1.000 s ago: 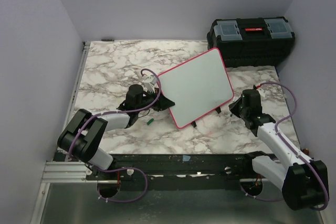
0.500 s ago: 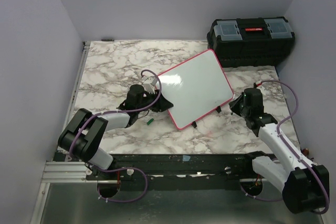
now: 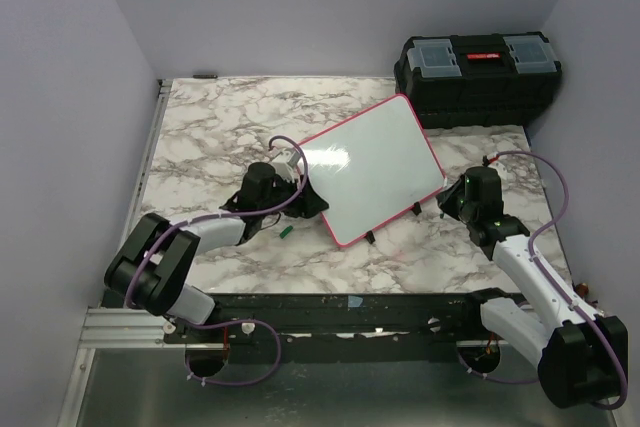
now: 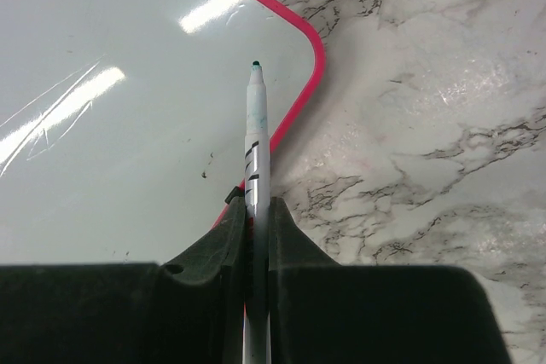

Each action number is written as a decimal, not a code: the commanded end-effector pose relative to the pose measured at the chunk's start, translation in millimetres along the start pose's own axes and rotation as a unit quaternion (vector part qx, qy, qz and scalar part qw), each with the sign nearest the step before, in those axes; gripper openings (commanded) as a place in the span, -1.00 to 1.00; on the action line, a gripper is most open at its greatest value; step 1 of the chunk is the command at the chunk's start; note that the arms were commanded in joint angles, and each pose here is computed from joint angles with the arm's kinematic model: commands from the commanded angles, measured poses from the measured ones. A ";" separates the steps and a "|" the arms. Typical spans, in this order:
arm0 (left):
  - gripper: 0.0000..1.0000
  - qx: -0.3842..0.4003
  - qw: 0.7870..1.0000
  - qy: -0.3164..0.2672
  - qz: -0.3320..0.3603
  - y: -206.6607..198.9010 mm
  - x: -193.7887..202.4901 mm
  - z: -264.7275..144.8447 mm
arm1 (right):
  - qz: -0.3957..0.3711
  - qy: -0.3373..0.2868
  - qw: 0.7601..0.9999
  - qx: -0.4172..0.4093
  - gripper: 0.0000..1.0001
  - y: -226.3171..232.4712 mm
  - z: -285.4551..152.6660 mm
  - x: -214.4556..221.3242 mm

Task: Write a sentence on the whiteboard
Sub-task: Move the whiteboard to the center of the board, then pass from the right arm to the left, then pass from the left arm to the right

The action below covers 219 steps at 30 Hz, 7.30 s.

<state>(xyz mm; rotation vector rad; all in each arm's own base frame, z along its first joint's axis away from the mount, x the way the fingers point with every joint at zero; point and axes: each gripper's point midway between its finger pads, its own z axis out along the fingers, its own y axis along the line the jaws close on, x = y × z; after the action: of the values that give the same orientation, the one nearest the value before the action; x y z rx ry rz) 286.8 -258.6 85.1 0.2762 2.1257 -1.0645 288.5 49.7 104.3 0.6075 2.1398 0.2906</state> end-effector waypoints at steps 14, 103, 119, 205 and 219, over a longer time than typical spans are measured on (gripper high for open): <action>0.45 -0.049 0.998 -0.002 0.044 -5.7 -6.3 -41.8 | -0.036 -0.026 0.995 -0.084 -0.99 41.7 -27.2 -32.6; -1.00 0.352 0.915 -0.156 0.120 -264.7 -148.1 -144.7 | -0.185 0.017 0.735 -0.652 1.00 273.4 -213.9 -39.4; -1.00 0.373 0.890 -0.249 0.082 -283.9 -178.7 -172.8 | -0.099 0.010 0.675 -0.731 0.14 291.1 -270.4 -69.2; -1.00 0.340 0.917 -0.172 0.118 -269.5 -160.2 -117.2 | -0.111 0.052 0.663 -0.739 -0.46 295.9 -263.3 -53.0; -1.00 0.331 0.922 -0.163 0.117 -260.8 -148.5 -114.9 | -0.104 0.041 0.659 -0.743 -0.56 296.2 -270.0 -58.3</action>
<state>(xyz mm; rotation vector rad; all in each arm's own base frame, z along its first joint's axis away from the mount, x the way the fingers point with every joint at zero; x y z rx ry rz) 211.5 -308.1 426.8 0.5619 1.2355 -1.5187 209.0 272.4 414.7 -0.5923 1.3662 1.6660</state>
